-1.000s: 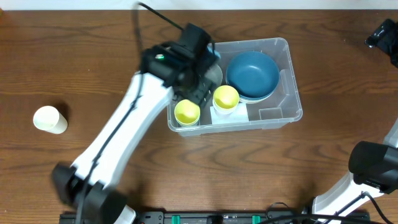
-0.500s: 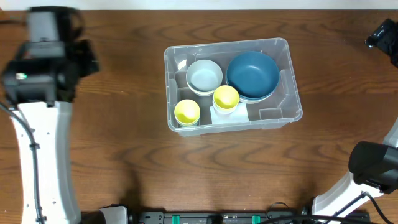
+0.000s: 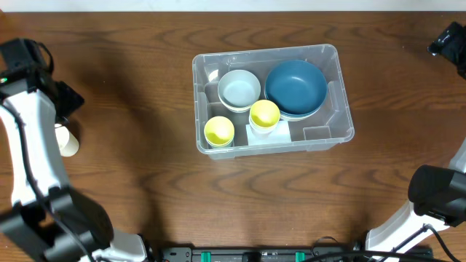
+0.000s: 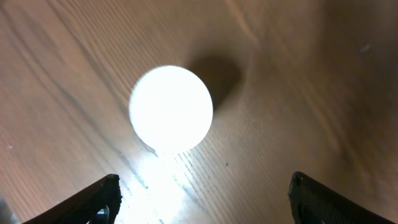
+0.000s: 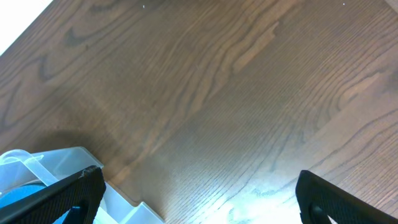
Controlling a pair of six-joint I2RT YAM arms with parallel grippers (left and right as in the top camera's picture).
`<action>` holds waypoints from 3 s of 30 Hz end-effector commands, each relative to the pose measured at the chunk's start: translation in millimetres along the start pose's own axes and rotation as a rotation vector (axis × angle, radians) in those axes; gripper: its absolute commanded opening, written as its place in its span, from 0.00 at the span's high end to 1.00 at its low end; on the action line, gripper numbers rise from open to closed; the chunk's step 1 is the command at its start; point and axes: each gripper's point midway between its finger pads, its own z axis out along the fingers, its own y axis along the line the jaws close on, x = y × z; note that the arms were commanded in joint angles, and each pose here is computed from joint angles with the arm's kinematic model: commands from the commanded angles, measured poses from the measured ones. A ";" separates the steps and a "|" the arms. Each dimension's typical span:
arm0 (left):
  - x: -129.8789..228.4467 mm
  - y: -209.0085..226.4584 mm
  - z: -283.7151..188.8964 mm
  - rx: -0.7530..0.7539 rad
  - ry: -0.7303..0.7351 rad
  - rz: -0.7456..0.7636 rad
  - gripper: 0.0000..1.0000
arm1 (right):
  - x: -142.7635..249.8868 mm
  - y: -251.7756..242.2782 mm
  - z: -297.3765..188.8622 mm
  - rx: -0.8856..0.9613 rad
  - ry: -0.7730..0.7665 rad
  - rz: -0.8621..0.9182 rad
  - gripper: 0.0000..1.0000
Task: Pack container
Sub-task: 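Move the left gripper to the cream cup and grasp it, then carry the cream cup with the left gripper over the bin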
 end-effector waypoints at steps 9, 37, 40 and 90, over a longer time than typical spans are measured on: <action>-3.3 -16.2 44.0 -0.003 0.041 0.070 0.15 | 0.2 -1.9 3.8 0.009 0.008 0.017 0.01; 32.5 -42.6 105.7 0.055 0.237 0.112 0.94 | 0.1 -2.0 3.8 0.009 0.008 0.017 0.01; 46.6 -72.7 97.1 0.227 0.307 0.132 0.94 | 0.1 -2.0 3.8 0.009 0.008 0.017 0.01; 269.3 -182.2 -219.1 0.770 -0.116 1.433 0.94 | 0.1 -2.0 3.8 0.009 0.008 0.017 0.01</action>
